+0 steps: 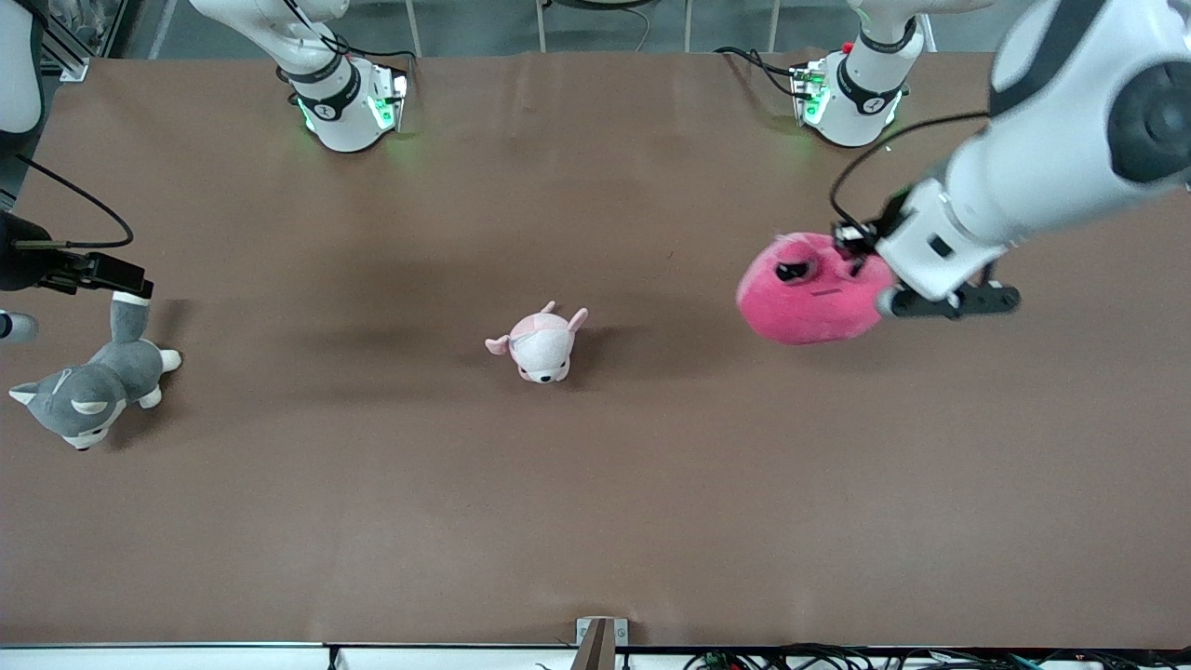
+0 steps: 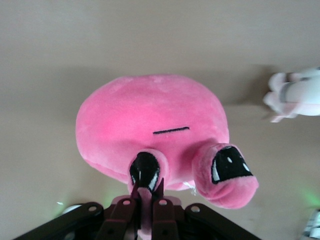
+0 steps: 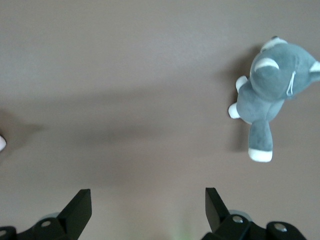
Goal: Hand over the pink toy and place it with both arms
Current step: 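Carry the pink toy with the left gripper while the right gripper approaches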
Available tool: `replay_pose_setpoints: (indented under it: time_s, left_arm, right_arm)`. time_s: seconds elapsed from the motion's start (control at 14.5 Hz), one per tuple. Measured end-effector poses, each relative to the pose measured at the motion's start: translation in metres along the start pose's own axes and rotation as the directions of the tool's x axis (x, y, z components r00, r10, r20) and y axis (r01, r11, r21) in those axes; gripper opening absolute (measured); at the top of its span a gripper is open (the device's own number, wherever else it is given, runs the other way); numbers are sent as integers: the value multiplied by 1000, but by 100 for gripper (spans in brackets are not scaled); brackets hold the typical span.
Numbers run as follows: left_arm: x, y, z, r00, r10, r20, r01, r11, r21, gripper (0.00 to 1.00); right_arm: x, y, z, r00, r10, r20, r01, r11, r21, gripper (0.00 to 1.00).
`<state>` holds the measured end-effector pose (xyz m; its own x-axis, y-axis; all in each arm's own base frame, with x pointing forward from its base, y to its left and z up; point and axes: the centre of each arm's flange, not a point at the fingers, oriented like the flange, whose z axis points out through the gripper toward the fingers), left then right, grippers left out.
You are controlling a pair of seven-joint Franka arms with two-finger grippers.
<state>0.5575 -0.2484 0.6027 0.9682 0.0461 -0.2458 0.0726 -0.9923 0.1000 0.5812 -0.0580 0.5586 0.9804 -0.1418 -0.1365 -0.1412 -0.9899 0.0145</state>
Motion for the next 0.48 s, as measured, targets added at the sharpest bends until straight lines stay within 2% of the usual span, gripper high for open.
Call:
replay_pose_setpoints:
  time_s: [0.14, 0.21, 0.34, 0.48]
  left_arm:
    - [-30, 47, -7, 1000, -21, -22, 20, 1000, -13, 9]
    - [-45, 70, -7, 999, -27, -33, 26, 999, -19, 9]
    - [-71, 115, 0, 997, -43, -59, 41, 998, -38, 9]
    - [-92, 150, 5, 995, -39, -87, 33, 997, -72, 9]
  right_arm:
    - [-4, -10, -3, 986, 164, 11, -164, 986, 20, 100]
    - [-6, -23, -4, 967, 252, 25, -252, 967, 39, 100]
    - [-13, -63, -5, 906, 419, 65, -423, 903, 70, 100]
    - [-23, -112, -6, 830, 546, 114, -556, 827, 86, 100]
